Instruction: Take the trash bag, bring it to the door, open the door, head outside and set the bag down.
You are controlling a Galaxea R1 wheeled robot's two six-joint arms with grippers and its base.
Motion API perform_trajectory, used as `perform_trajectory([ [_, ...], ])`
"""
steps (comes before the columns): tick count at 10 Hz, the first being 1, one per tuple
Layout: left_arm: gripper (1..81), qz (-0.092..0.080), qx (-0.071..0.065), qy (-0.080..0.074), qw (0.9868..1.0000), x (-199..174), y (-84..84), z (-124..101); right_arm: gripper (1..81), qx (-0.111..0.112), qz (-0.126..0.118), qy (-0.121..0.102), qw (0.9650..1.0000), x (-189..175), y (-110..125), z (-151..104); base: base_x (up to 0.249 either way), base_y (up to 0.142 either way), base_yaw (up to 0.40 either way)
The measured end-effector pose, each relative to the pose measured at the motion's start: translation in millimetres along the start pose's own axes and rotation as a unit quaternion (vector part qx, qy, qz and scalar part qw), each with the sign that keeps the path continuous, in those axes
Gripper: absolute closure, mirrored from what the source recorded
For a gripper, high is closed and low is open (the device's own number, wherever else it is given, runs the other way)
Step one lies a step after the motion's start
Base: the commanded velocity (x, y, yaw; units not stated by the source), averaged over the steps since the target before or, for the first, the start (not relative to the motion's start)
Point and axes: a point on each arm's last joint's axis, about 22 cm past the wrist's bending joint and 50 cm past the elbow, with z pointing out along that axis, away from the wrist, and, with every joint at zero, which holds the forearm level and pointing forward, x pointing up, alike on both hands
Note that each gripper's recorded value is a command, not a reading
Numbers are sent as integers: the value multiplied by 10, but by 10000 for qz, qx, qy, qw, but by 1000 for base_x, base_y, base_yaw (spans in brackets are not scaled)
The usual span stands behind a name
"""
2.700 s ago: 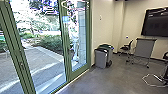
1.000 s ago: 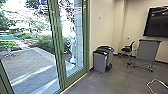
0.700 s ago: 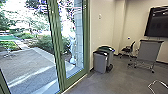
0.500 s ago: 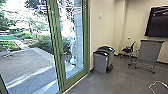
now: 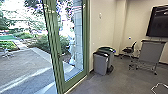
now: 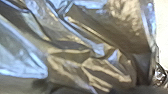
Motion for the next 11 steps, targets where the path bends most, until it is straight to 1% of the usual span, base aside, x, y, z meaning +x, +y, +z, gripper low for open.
perform_trajectory([
  [1, 811, 0, -21, -4, 10000, -23, 37, 8, 10, -19, -7, 20, 10000, 20, 34, -6, 160, -84, 0],
  [2, 811, -4, -42, -43, 10000, -60, 59, 12, 10, -13, -6, 8, 10000, 10, 25, -5, 161, -83, 0],
  [7, 811, -2, -51, -29, 10000, -41, 74, 16, 10, -13, -6, 7, 10000, 14, 23, -4, 165, -83, 0],
  [10, 811, -1, -98, -33, 9999, -42, 144, 29, 10, -23, -8, 13, 10000, 19, 41, -8, 165, 0, 0],
  [11, 811, -1, -82, -34, 10000, -42, 118, 23, 10, -15, -4, -2, 10000, -8, 30, -6, 165, 0, 0],
])
